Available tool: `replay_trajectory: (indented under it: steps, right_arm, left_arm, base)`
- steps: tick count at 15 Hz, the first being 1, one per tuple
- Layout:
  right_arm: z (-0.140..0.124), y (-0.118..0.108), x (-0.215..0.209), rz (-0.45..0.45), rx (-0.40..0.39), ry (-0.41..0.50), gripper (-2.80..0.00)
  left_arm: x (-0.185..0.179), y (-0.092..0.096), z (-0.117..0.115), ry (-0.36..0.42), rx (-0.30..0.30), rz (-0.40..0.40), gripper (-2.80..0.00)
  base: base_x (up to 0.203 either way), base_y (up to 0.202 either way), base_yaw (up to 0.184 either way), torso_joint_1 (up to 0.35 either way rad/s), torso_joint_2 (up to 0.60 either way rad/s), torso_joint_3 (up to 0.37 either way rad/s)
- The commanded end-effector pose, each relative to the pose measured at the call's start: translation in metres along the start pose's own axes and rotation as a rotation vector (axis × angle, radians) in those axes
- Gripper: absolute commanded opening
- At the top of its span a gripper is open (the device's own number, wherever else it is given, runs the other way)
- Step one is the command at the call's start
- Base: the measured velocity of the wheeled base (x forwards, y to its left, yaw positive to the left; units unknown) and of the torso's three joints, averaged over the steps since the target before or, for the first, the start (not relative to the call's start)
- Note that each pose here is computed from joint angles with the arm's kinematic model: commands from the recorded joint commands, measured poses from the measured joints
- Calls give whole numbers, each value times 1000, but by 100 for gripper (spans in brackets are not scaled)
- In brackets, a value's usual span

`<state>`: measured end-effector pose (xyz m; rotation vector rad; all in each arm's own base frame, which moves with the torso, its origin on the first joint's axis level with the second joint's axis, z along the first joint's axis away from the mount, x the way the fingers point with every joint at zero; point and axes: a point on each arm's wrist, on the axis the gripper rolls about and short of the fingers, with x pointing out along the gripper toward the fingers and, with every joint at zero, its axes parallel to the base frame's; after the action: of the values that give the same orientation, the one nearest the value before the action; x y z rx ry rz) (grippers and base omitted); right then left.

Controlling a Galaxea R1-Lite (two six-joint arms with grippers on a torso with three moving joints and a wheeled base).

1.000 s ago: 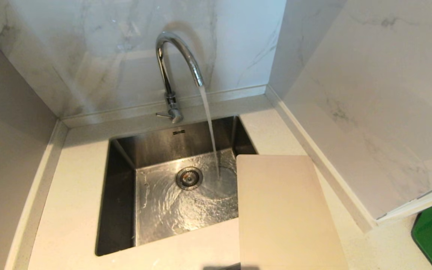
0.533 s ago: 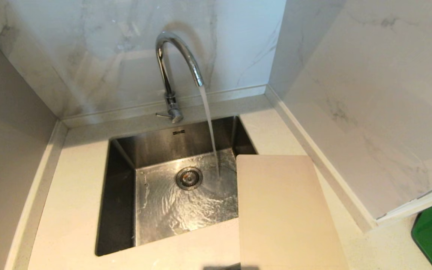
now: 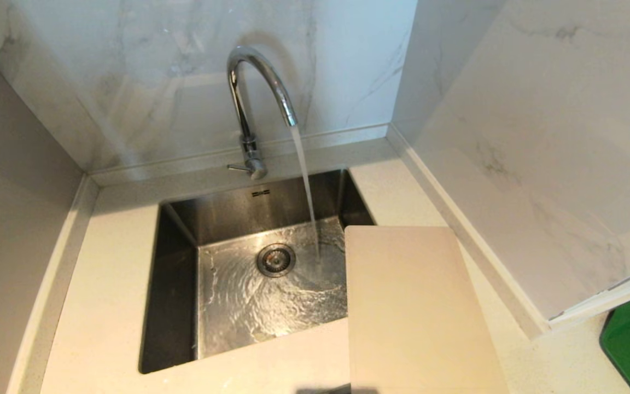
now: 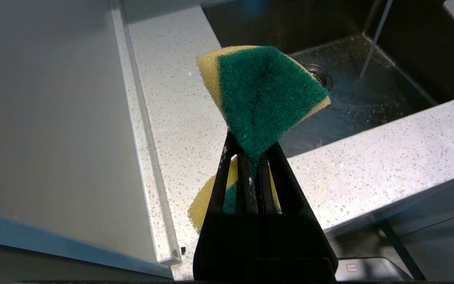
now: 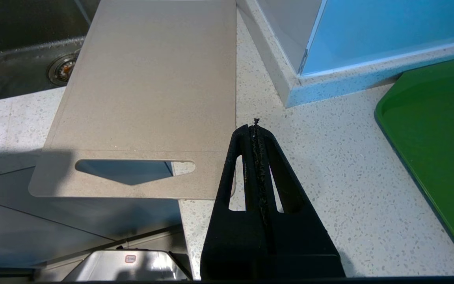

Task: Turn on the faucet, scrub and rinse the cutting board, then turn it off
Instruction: Pick up the cutting board

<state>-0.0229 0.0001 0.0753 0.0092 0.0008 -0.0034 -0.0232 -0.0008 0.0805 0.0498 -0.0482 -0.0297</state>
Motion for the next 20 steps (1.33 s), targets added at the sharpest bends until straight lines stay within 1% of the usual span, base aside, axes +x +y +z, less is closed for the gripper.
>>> replay_trajectory:
  steps: [1,3,4,5,8,11,20]
  right_arm:
    - [0,0,0,0,0,-1,-280]
    - [0,0,0,0,0,-1,-280]
    - [0,0,0,0,0,-1,-280]
    - [0,0,0,0,0,-1,-280]
    - [0,0,0,0,0,-1,-280]
    - [0,0,0,0,0,-1,-280]
    - [0,0,0,0,0,-1,-280]
  left_arm:
    - [0,0,-1,0,-1,-1,-280]
    - [0,0,-2,11,-3,2,-280]
    - [0,0,-4,31,-7,6,-280]
    - [0,0,-4,32,-17,12,-280]
    - [0,0,-4,33,-22,17,-280]
    - [0,0,-4,37,-50,30,-280]
    - [0,0,-4,37,-57,32,-280]
  base:
    - [0,0,0,0,0,0]
    - [0,0,0,0,0,0]
    - [0,0,0,0,0,0]
    - [0,0,0,0,0,0]
    - [0,0,0,0,0,0]
    - [0,0,0,0,0,0]
    - [0,0,0,0,0,0]
